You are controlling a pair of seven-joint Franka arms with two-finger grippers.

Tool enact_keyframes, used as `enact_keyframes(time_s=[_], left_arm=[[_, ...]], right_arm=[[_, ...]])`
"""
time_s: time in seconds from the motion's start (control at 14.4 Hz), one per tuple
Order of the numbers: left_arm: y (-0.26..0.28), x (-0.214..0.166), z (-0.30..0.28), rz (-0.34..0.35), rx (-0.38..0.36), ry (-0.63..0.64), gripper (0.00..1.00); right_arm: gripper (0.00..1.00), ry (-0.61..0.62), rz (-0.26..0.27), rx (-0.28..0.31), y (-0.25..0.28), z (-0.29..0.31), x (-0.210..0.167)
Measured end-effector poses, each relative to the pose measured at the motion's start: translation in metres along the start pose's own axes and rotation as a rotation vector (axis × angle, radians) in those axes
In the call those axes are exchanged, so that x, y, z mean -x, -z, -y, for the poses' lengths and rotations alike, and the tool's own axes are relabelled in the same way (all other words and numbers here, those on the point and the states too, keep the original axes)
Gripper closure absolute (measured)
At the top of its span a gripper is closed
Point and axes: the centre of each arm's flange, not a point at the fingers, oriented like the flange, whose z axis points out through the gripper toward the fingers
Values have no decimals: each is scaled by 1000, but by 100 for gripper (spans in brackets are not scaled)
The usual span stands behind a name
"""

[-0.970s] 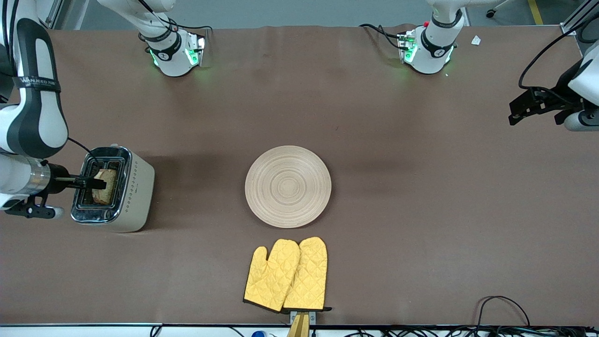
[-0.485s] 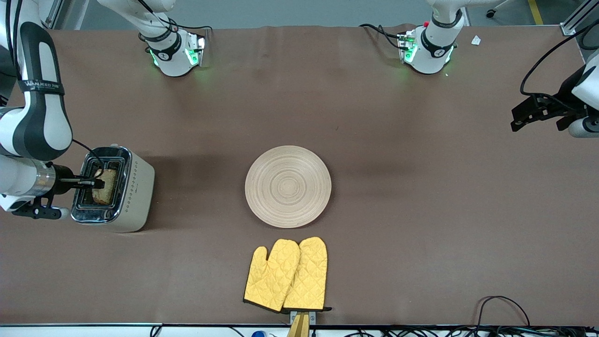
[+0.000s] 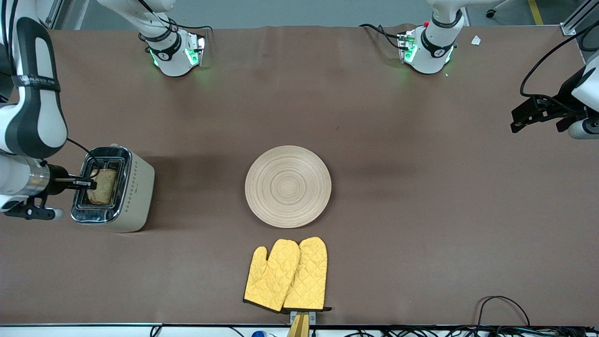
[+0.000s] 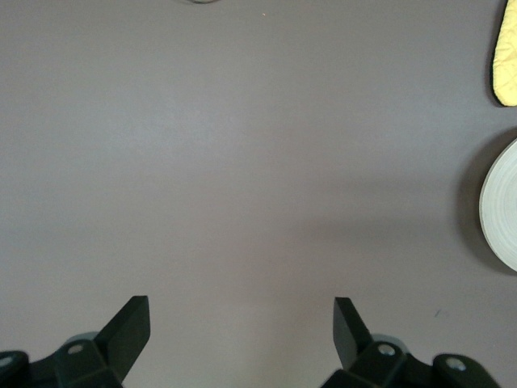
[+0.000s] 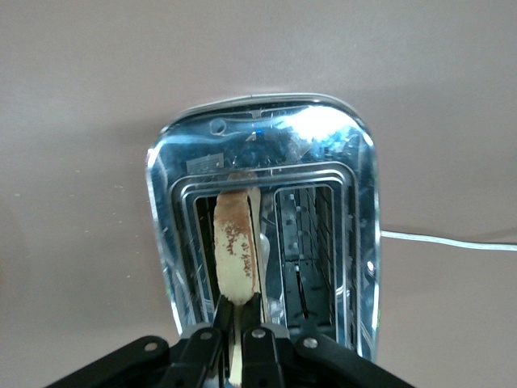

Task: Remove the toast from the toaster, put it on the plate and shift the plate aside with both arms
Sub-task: 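Grasp the bread slice with the right gripper and lift it out, then carry the bread slice with the right gripper over the wooden plate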

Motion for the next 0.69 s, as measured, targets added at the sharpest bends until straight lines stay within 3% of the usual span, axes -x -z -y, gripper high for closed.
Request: enact_keyframes(time_s=[0.35, 0.49, 0.69], left_arm=[[0, 0, 0, -1, 0, -1, 0], [1, 0, 0, -1, 0, -2, 0], [1, 0, 0, -1, 0, -2, 0]], right_arm=[[93, 51, -38, -2, 99, 31, 51], [93, 106, -36, 0, 108, 78, 60], [93, 89, -48, -25, 95, 174, 67]])
